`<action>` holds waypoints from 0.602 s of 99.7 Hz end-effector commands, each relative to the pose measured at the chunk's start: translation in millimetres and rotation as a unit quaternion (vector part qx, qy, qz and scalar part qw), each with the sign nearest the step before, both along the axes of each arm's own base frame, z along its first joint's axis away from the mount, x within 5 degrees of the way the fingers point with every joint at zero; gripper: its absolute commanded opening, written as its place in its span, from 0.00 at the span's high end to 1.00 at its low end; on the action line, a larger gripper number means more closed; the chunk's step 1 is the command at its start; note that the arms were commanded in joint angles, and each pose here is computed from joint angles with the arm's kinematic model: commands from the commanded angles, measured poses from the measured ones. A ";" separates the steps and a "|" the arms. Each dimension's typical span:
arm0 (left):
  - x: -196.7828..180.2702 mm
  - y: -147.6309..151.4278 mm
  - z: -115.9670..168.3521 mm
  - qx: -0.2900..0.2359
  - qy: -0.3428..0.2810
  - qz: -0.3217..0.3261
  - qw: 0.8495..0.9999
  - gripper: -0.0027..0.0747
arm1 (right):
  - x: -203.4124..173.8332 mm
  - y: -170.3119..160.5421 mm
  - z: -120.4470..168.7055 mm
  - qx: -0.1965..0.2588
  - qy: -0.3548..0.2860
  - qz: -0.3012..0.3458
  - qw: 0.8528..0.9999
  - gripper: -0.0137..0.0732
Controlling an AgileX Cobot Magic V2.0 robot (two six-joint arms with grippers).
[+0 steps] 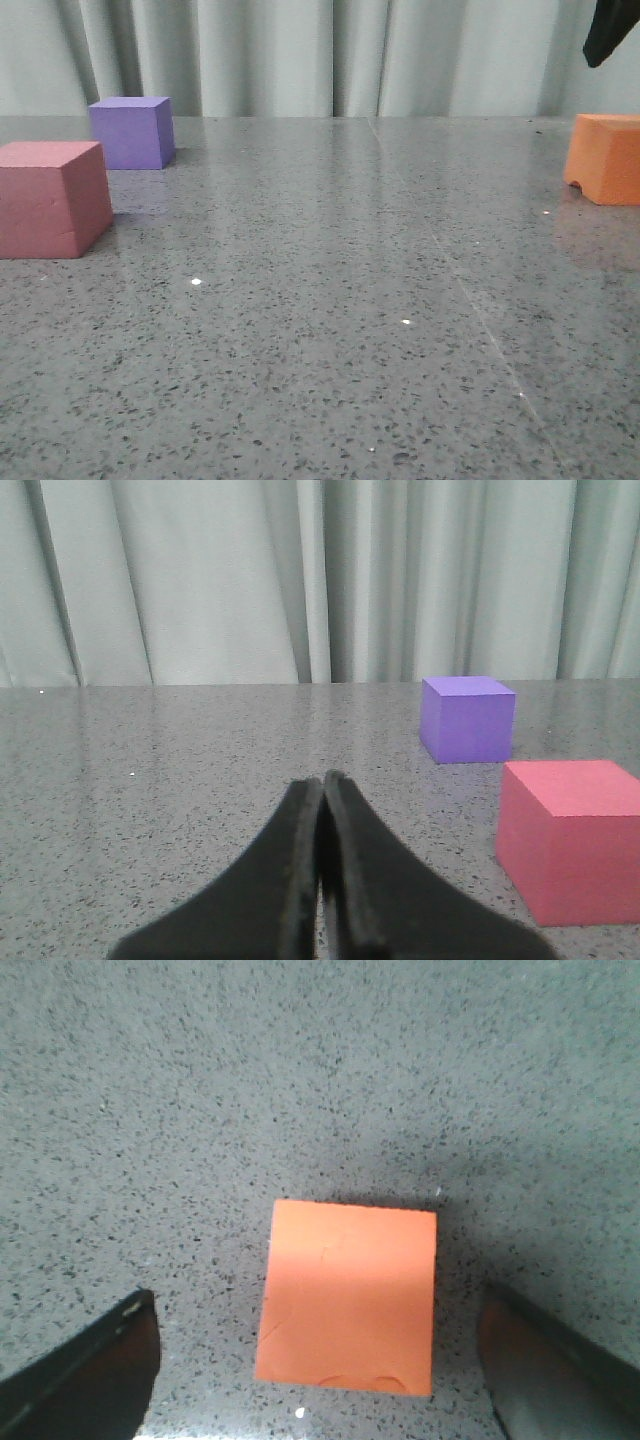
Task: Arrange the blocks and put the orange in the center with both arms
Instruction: 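Lower the right gripper onto the orange cube and close it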
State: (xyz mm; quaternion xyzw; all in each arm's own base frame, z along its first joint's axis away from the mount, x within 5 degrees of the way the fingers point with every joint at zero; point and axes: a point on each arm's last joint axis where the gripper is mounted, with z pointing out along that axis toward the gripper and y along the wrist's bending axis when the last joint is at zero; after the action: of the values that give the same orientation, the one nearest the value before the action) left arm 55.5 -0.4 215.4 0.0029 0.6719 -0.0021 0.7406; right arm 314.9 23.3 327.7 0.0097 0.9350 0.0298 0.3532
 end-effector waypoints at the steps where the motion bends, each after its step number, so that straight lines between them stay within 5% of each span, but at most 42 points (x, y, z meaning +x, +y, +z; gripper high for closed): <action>1: -0.7 -0.6 -10.3 -0.005 -0.026 -0.004 1.000 0.99 | 4.1 -5.8 18.6 -0.004 -0.052 -0.005 0.999 0.11; 60: -0.7 -0.6 -10.3 -0.005 -0.026 -0.004 1.000 0.99 | 29.9 -12.5 -19.0 -0.007 -0.005 -0.016 1.000 0.11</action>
State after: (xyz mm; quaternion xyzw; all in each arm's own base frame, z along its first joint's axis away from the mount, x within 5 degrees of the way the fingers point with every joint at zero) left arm 55.5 -0.4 215.4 0.0029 0.6719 -0.0021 0.7406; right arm 339.5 13.5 288.8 0.0261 0.9517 0.0205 0.3051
